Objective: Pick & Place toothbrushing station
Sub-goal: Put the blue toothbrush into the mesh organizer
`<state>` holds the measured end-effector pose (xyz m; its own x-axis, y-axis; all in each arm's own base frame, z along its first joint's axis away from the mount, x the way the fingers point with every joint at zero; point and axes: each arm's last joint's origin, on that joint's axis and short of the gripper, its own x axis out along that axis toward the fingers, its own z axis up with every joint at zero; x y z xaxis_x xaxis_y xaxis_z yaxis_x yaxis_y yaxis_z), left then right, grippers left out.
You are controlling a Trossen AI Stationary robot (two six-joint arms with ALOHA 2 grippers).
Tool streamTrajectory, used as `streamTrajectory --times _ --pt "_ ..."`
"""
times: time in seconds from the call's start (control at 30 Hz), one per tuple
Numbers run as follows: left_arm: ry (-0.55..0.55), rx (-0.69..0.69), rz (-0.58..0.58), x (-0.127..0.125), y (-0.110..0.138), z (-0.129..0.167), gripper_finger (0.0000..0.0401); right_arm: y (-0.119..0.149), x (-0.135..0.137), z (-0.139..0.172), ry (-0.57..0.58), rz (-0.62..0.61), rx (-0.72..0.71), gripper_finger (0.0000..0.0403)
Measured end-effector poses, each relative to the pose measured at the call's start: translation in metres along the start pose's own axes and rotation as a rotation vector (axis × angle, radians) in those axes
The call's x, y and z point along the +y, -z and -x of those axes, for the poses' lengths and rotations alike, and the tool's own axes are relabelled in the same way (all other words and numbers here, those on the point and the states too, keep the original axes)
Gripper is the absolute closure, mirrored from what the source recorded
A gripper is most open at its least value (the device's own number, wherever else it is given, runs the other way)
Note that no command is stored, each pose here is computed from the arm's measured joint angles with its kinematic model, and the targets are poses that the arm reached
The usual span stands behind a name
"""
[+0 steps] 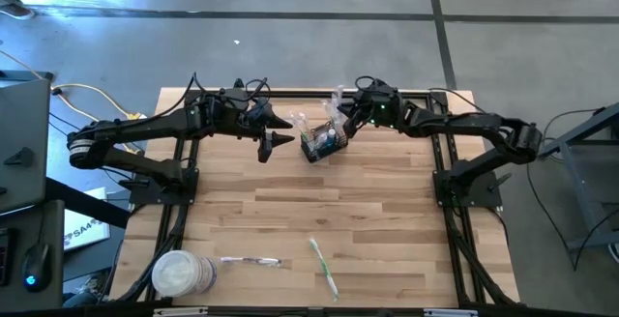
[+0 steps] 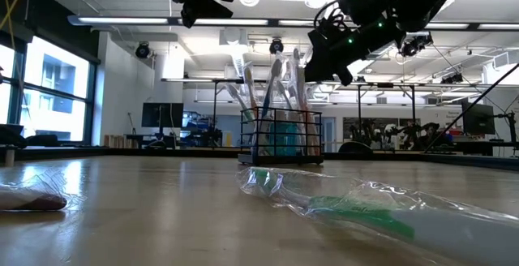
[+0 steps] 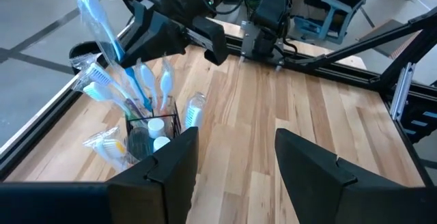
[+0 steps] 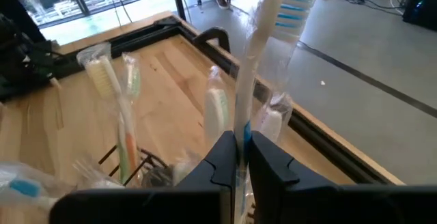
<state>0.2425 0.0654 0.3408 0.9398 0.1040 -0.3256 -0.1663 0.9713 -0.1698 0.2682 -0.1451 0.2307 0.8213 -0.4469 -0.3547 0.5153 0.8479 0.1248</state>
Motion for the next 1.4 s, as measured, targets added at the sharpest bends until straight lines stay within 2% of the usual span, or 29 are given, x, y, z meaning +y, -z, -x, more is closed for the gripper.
streamTrajectory --times 0.9,1.4 --pt "0.002 0.0 0.003 0.0 0.0 0.0 0.0208 0.005 -0.001 0.0 0.004 0.0 0.049 0.0388" --pt "0.002 -0.001 0.003 0.0 0.0 0.0 0.0208 0.034 0.012 -0.026 0.001 -0.001 0.148 0.0388"
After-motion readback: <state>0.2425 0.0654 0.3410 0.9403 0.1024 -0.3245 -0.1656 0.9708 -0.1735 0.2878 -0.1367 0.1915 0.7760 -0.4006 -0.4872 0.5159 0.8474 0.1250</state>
